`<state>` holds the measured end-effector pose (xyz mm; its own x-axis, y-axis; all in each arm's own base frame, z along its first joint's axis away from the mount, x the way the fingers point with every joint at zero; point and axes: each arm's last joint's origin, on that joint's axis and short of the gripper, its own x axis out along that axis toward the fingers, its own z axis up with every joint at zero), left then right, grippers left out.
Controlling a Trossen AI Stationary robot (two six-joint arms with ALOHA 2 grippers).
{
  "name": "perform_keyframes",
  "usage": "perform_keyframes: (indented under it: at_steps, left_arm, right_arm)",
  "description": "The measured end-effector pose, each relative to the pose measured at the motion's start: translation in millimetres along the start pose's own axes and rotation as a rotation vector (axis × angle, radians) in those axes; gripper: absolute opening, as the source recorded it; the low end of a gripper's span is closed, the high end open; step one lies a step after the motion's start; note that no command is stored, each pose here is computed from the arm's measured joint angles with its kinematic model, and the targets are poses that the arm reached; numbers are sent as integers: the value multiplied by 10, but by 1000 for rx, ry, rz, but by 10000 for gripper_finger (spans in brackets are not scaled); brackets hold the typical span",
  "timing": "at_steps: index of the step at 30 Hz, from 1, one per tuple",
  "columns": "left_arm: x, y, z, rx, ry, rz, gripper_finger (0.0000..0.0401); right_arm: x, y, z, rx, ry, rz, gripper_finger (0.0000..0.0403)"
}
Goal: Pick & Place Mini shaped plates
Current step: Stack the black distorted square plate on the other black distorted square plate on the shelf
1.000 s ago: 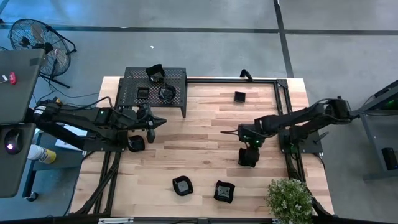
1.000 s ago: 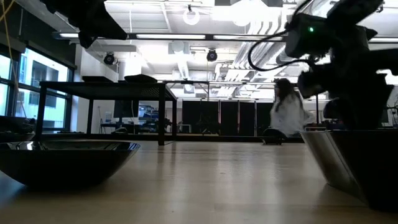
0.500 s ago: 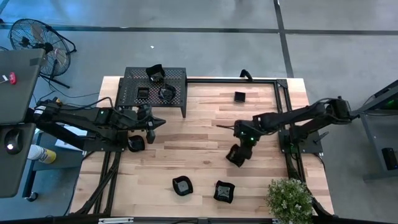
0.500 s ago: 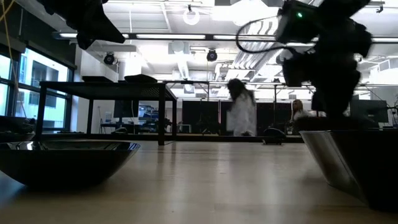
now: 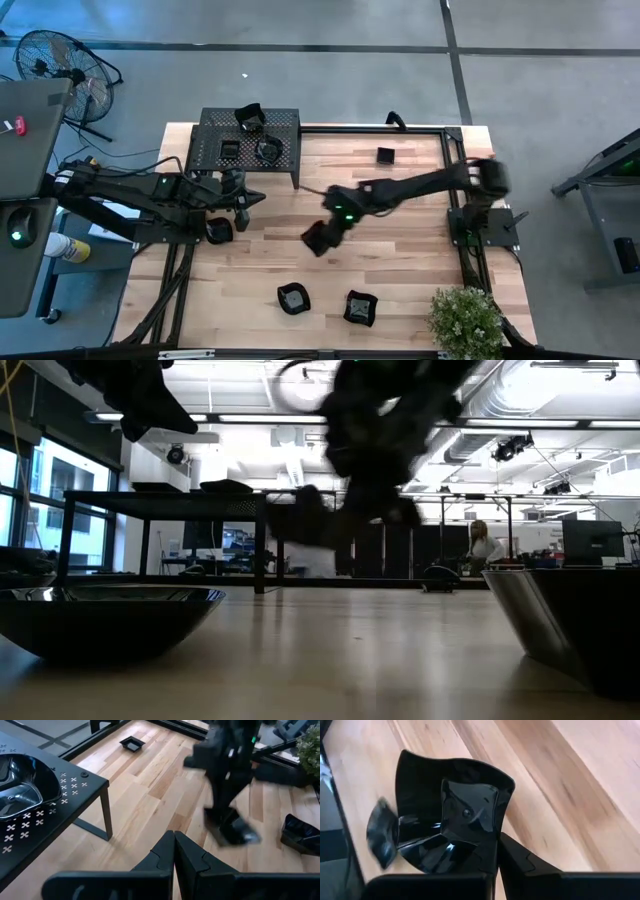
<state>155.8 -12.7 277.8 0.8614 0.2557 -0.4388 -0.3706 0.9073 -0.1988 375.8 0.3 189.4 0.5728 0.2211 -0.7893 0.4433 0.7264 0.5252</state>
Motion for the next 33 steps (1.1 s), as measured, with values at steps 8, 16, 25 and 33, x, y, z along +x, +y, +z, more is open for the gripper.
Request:
perform_keyframes:
  at_steps: [8,16,25,33]
  left_arm:
    - [0,-2,-19,-21,30,-24,1]
    - [-3,29,-86,-86,97,8,1]
    - [48,38,-158,-241,169,60,1]
    - [445,-76,-348,-232,359,126,6]
  right_arm:
    - [608,45,551,-50,-6,19,8]
    - [701,129,741,-71,-30,63,50]
    - [16,254,823,-244,-105,26,97]
    - [-342,-54,397,-300,-296,83,8]
